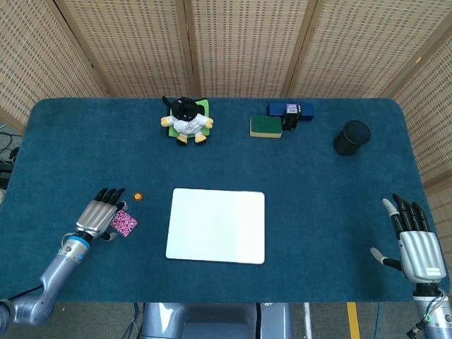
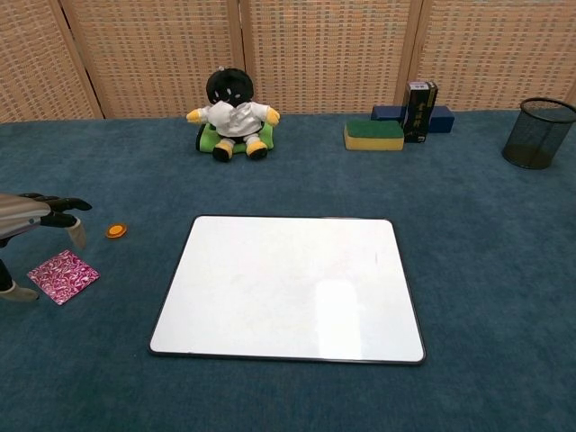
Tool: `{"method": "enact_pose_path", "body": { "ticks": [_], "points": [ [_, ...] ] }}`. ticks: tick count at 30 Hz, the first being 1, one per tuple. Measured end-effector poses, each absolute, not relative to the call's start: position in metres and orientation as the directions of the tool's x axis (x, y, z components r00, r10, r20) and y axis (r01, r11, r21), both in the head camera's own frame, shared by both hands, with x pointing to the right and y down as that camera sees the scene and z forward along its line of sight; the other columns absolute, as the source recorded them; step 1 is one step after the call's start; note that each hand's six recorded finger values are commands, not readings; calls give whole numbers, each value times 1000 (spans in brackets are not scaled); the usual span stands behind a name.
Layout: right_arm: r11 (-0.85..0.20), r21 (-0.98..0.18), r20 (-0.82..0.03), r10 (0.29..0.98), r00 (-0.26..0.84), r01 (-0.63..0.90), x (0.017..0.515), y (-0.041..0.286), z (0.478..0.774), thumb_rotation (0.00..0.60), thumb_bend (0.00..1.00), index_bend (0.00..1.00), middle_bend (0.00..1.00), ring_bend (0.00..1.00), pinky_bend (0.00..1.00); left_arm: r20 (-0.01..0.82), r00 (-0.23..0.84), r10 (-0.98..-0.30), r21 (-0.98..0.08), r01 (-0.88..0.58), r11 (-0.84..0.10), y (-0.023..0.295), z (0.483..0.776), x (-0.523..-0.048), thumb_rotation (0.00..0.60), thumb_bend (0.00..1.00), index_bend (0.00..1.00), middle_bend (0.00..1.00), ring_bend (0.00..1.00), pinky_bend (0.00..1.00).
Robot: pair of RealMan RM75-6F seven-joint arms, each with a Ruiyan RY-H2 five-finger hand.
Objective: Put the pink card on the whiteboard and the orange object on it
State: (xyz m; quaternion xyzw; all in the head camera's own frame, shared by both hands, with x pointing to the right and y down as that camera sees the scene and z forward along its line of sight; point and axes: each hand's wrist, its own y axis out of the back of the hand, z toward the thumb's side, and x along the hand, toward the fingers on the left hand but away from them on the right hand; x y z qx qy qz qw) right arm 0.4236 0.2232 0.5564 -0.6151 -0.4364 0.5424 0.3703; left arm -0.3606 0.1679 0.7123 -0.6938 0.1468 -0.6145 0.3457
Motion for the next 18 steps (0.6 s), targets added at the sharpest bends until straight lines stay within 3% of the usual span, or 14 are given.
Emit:
{"method": "enact_pose_path", "body": {
  "ticks": [15, 18],
  "points": [
    [-345, -927, -344, 938, 32, 145, 424, 223, 556, 600, 0, 0, 0, 0, 0, 764, 167, -623, -644, 237, -727, 169, 722, -359, 600, 202, 293, 0, 0, 0],
    [-345, -927, -344, 938, 33, 146, 424, 223, 556, 600, 0, 0, 0, 0, 0, 766, 169, -620, -642, 239, -728, 170, 724, -358, 600, 223, 333, 0, 0, 0]
  ]
}}
